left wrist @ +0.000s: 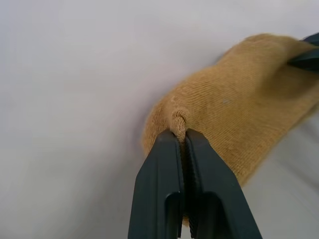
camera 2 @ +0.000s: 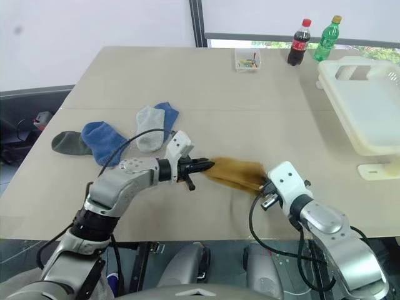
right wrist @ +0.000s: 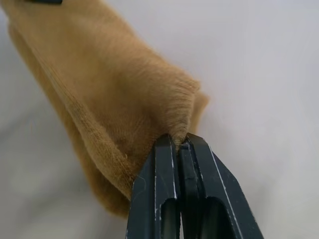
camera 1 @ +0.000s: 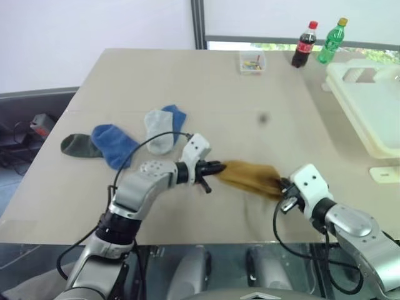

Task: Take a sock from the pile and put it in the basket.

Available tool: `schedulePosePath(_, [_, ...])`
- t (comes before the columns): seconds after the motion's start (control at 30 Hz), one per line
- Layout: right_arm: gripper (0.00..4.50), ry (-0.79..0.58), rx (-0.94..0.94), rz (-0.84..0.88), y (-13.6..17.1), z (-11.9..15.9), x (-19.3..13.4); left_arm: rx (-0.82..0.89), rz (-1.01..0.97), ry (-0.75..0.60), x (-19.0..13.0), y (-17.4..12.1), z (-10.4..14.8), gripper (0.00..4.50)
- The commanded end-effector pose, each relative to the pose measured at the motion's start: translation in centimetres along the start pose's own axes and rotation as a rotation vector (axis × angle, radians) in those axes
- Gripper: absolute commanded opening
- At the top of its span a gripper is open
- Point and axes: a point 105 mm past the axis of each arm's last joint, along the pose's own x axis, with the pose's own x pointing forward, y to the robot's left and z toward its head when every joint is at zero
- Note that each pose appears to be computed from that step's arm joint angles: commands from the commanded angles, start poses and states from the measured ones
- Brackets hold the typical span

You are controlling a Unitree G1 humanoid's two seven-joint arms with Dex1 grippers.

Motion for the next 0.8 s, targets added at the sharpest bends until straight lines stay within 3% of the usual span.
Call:
schedulePosePath(0.03, [0.65,-0.001,-0.006,0.015,-0.1,-0.4,-0.1,-0.012,-0.027,-0.013,0.4,-0.6,0.4,1.51])
schedulePosePath(0.07, [0.87,-0.002,-0.011,0.005,-0.4,-0.4,-0.3,-0.003,-0.025,-0.014,0.3,-0.6,0.4,1.84])
schedulePosePath(0.23, [3.06,-0.104,-0.004,-0.048,-1.9,1.9,-2.4,0.0,-0.002,-0.103,-1.6,0.0,1.7,3.98])
schedulePosePath(0.3, [3.06,-0.206,-0.001,-0.021,-2.0,4.2,-3.9,0.015,0.022,-0.141,-2.9,1.0,2.0,3.98])
schedulePosePath(0.4, [3.06,-0.26,0.0,0.0,-2.2,5.5,-4.8,0.006,0.039,-0.139,-3.5,1.7,1.9,3.98])
schedulePosePath(0.5, [2.12,-0.267,-0.005,0.039,-2.0,5.6,-4.1,-0.012,0.024,-0.145,-3.3,1.8,2.1,4.03])
schedulePosePath(0.63, [0.07,-0.237,0.013,0.108,-0.9,4.2,-1.5,-0.113,-0.012,-0.121,-2.5,1.5,1.3,4.03])
schedulePosePath(0.8, [0.07,-0.13,-0.033,0.15,-0.3,0.4,1.0,-0.168,-0.019,0.001,-1.1,1.4,-0.6,4.03])
